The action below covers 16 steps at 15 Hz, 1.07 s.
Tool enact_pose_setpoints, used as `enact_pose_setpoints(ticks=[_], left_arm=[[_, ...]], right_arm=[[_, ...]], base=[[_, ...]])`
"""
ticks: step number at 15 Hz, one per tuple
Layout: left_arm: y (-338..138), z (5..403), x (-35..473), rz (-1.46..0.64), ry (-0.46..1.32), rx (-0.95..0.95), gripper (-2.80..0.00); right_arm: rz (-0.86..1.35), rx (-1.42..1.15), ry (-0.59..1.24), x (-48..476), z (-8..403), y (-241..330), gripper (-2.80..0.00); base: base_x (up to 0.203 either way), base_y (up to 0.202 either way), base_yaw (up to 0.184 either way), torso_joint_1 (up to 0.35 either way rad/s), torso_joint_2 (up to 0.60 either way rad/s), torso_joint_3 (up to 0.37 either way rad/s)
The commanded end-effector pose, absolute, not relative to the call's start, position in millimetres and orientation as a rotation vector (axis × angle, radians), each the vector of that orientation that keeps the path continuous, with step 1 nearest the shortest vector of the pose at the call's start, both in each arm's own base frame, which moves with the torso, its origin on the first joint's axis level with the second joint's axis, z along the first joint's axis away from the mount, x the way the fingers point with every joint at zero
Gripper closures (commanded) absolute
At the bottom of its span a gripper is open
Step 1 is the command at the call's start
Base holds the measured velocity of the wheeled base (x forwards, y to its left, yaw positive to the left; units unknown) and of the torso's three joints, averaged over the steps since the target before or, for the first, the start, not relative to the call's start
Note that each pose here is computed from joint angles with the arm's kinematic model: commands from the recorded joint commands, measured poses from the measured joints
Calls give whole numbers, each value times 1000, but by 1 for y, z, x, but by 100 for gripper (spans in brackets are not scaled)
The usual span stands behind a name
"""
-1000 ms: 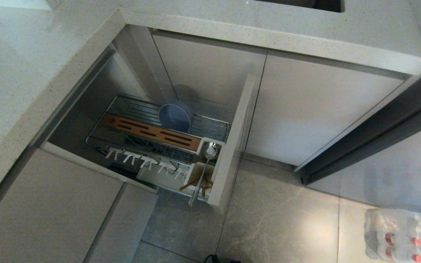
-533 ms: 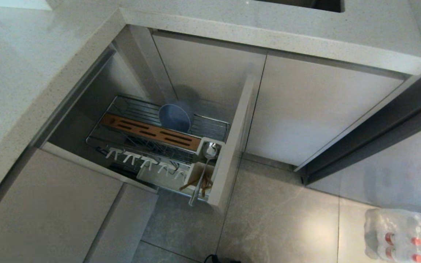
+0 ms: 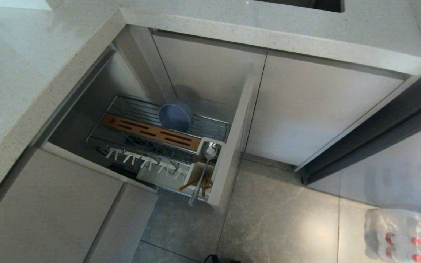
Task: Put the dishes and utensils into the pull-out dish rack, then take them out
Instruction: Take the chopsticks out of the cupboard
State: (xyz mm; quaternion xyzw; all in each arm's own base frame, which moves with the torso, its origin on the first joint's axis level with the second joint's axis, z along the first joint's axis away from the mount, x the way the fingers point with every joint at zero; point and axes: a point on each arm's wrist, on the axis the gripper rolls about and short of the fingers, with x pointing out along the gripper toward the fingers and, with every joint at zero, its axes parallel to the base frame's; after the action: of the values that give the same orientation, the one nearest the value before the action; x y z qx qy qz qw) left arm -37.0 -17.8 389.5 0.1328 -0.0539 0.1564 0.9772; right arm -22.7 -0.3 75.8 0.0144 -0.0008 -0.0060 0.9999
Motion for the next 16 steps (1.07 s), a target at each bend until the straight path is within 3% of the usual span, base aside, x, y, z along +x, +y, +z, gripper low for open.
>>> enact_pose_setpoints(ticks=[1,9,16], left_arm=[[-17,389,-34,264,-111,171,0],[-1,356,28,-100,371,-316,0],[2,330,68,-317,783,-488,0]], right_arm=[[-12,29,-2,-23,76,0,0],[-12,29,-2,-23,76,0,0],[-12,29,-2,-23,76,0,0]], base=[[0,0,0,0,0,0],[0,0,0,0,0,0],[0,0,0,0,0,0]])
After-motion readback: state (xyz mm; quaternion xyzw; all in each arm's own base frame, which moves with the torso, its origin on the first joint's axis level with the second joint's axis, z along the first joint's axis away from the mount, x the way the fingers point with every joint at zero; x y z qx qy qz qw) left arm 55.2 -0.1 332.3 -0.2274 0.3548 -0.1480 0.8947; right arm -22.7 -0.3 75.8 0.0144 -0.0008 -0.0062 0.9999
